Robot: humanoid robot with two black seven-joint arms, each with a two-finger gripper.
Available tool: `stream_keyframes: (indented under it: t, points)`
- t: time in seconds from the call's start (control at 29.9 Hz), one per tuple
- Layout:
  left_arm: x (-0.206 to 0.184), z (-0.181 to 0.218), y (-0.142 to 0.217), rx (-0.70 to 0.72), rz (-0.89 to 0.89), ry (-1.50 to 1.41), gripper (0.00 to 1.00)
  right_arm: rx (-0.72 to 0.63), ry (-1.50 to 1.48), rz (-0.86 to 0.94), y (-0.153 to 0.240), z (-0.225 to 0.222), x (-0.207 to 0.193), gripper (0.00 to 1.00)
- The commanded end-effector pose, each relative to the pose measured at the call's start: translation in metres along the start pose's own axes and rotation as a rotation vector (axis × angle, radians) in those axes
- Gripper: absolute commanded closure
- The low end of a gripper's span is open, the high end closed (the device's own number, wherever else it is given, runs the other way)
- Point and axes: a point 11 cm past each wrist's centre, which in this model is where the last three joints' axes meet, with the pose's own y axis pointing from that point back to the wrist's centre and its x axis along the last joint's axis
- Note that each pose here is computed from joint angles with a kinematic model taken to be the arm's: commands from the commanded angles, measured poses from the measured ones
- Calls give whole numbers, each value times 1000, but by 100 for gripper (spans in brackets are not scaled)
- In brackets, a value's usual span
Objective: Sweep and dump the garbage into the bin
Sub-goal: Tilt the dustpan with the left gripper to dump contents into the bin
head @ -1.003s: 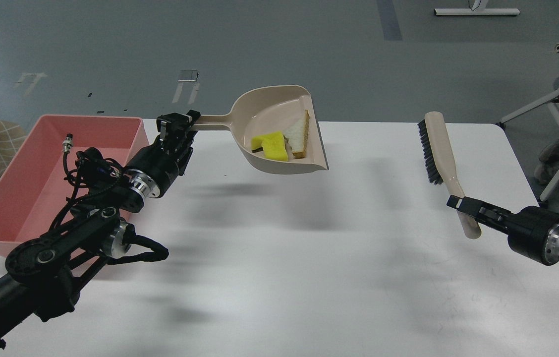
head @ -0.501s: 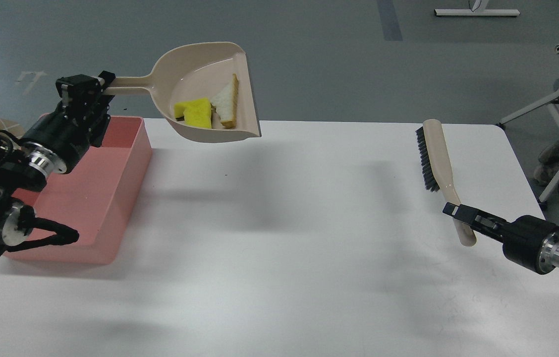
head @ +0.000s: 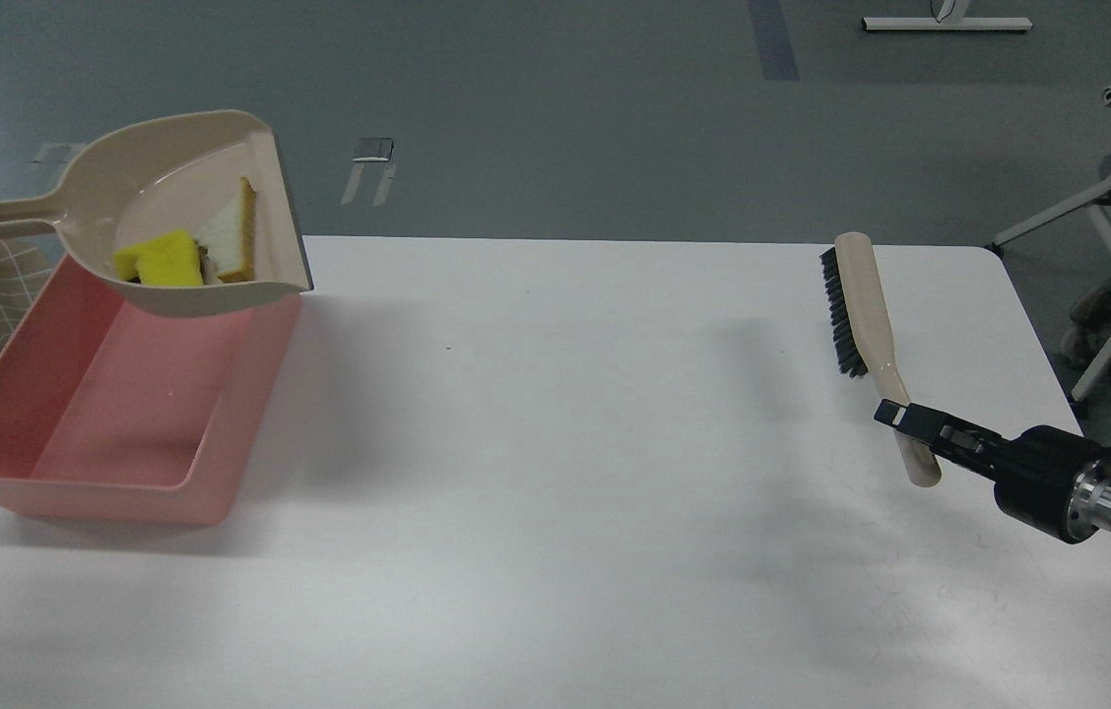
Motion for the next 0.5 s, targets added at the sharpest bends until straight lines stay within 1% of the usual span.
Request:
stream_keyframes:
  t: [0.0, 0.07, 0.4, 0.47]
  points:
    - [18, 1, 4, 9, 15, -112, 100, 3, -1, 0, -1, -1, -1, 100]
    - [32, 11, 4, -7, 18, -220, 100, 3, -1, 0, -1, -1, -1, 100]
    - [77, 53, 0, -46, 64, -426, 100, 7, -1, 6, -1, -2, 0, 100]
    - [85, 58, 2, -55, 69, -505, 100, 11, -3, 5, -2, -3, -1, 100]
